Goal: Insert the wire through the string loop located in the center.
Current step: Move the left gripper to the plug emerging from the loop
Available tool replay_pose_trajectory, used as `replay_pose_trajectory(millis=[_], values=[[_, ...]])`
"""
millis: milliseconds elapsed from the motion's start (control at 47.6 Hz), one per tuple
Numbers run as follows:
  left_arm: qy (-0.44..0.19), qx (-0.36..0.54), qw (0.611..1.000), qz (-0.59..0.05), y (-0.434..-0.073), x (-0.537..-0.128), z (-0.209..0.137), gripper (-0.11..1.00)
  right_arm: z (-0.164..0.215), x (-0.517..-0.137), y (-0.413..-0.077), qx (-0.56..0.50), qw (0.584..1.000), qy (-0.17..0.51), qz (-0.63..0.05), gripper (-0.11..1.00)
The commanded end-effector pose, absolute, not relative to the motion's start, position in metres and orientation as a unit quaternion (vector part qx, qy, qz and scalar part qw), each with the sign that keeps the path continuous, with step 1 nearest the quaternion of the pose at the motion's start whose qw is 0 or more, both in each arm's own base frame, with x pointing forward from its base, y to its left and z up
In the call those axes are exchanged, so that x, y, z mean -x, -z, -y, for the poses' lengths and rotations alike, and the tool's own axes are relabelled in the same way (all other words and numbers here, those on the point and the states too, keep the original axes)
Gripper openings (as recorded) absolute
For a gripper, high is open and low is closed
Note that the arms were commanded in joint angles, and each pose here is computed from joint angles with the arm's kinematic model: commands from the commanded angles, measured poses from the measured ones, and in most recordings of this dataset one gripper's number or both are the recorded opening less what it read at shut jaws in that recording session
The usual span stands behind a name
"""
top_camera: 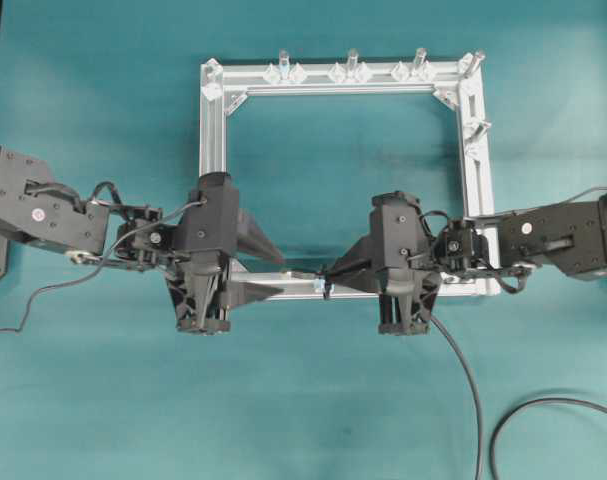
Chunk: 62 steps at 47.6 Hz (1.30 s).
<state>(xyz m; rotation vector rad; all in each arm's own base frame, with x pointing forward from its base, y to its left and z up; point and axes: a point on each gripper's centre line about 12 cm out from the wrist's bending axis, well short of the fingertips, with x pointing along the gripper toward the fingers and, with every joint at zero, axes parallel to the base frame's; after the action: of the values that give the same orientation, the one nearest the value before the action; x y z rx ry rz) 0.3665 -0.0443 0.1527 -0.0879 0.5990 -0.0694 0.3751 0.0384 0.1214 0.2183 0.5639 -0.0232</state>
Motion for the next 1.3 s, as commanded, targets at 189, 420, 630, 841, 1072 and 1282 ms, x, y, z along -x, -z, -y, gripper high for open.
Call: replay_pose_trajectory(millis=[189, 420, 630, 841, 1072, 1282], values=[[0.038, 0.042, 0.956, -0.287, -0.163, -0.375, 0.047, 0.87, -0.038, -0.382, -0.134, -0.108, 0.960, 0.009, -0.256, 0.07], [0.036, 0.041, 0.952, -0.301, -0.149, -0.383, 0.047, 0.87, -0.038, -0.382, -0.134, -0.108, 0.960, 0.009, -0.256, 0.07], [0.034, 0.039, 0.951, -0.304, -0.131, -0.402, 0.049, 0.87, -0.038, -0.382, -0.134, -0.108, 0.960, 0.009, -0.257, 0.07], [0.030, 0.039, 0.950, -0.308, -0.125, -0.409, 0.046, 0.86, -0.038, -0.382, -0.134, -0.108, 0.960, 0.009, -0.257, 0.07], [0.029, 0.039, 0.950, -0.309, -0.124, -0.407, 0.044, 0.84, -0.038, -0.381, -0.133, -0.108, 0.960, 0.010, -0.258, 0.07], [0.030, 0.036, 0.949, -0.310, -0.124, -0.406, 0.044, 0.48, -0.038, -0.381, -0.133, -0.108, 0.960, 0.010, -0.258, 0.07]])
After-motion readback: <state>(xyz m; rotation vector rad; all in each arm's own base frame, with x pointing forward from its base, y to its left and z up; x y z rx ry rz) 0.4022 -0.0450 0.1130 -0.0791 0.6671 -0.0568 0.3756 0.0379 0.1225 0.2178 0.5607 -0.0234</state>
